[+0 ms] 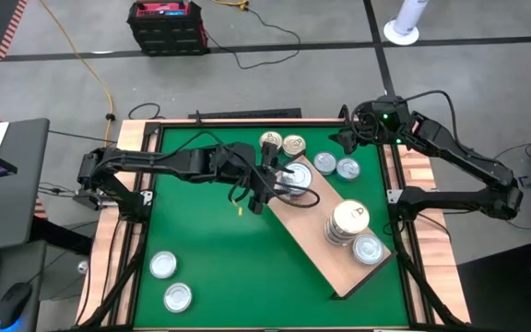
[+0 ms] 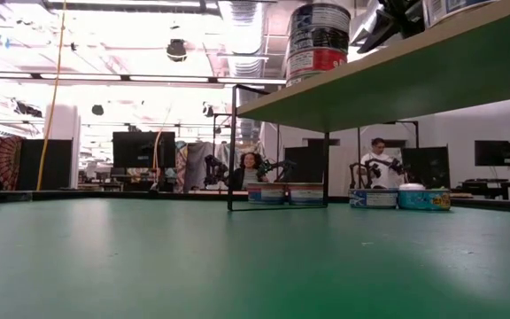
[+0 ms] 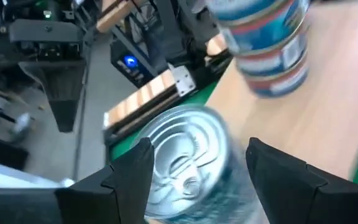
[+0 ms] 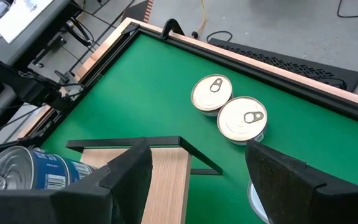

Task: Stack canned seafood by type on shelf
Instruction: Stack the blue tuna can on top of the other blue tuna can on the shelf, then stack the light green tuna can on top of the other light green tuna can on the shelf

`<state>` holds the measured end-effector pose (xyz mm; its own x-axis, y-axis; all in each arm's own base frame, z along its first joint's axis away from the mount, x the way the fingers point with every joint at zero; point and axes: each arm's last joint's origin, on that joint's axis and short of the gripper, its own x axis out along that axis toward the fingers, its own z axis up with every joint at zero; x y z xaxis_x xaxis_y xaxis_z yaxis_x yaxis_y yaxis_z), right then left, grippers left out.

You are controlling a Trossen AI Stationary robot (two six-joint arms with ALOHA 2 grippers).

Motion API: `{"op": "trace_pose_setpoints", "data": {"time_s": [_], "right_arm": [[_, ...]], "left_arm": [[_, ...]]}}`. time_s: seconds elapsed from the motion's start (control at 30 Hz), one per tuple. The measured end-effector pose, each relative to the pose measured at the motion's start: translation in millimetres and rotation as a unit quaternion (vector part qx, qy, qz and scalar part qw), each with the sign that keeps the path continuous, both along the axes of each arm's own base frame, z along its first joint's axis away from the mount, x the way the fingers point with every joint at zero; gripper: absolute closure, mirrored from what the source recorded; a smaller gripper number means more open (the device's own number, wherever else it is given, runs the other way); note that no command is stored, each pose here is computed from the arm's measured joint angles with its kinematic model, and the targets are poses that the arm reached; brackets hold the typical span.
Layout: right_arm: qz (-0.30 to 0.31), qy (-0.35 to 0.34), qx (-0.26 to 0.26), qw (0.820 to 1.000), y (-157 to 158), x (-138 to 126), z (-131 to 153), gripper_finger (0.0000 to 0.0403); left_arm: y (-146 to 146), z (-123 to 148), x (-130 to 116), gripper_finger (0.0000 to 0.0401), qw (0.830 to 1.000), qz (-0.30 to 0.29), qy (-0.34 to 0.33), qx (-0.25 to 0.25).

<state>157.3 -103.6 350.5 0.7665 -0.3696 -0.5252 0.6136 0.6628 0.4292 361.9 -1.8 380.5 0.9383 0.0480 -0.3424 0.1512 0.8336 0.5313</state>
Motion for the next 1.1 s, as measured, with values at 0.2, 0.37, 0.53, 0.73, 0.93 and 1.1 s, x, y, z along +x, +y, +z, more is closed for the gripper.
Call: {"op": "trace_pose_setpoints", "data": {"time_s": [0.2,0.37,0.53,0.73,0.93,1.1], "right_arm": [[0.001,0.001,-0.001,1.0,0.1,0.0,0.0,0.0121],[0.002,0.0,-0.001,1.0,0.6,-0.3,0.4,0.0121],[0.008,0.001,-0.009,1.0,0.5,-0.2,0.6,0.0121],[0.012,0.004,-0.015,1.0,0.5,-0.2,0.6,0.0121],[0.013,0.002,-0.019,1.0,0.3,0.1,1.2,0.0121],[0.013,0.002,-0.018,1.0,0.3,0.1,1.1,0.0121]], "left_arm": [[-30.5,37.4,-38.6,0.0158,0.967,0.014,0.032,-0.253],[-62.3,20.3,-82.3,0.0158,0.882,0.037,0.226,-0.412],[-110.2,-13.2,-119.6,0.0158,0.826,0.062,0.374,-0.417],[-160.3,-67.9,-137.5,0.0158,0.796,0.051,0.439,-0.413],[-174.7,-111.3,-148.0,0.018,0.8,0.046,0.446,-0.398],[-172.6,-143.4,-153.2,0.0211,0.811,0.041,0.446,-0.376]]}}
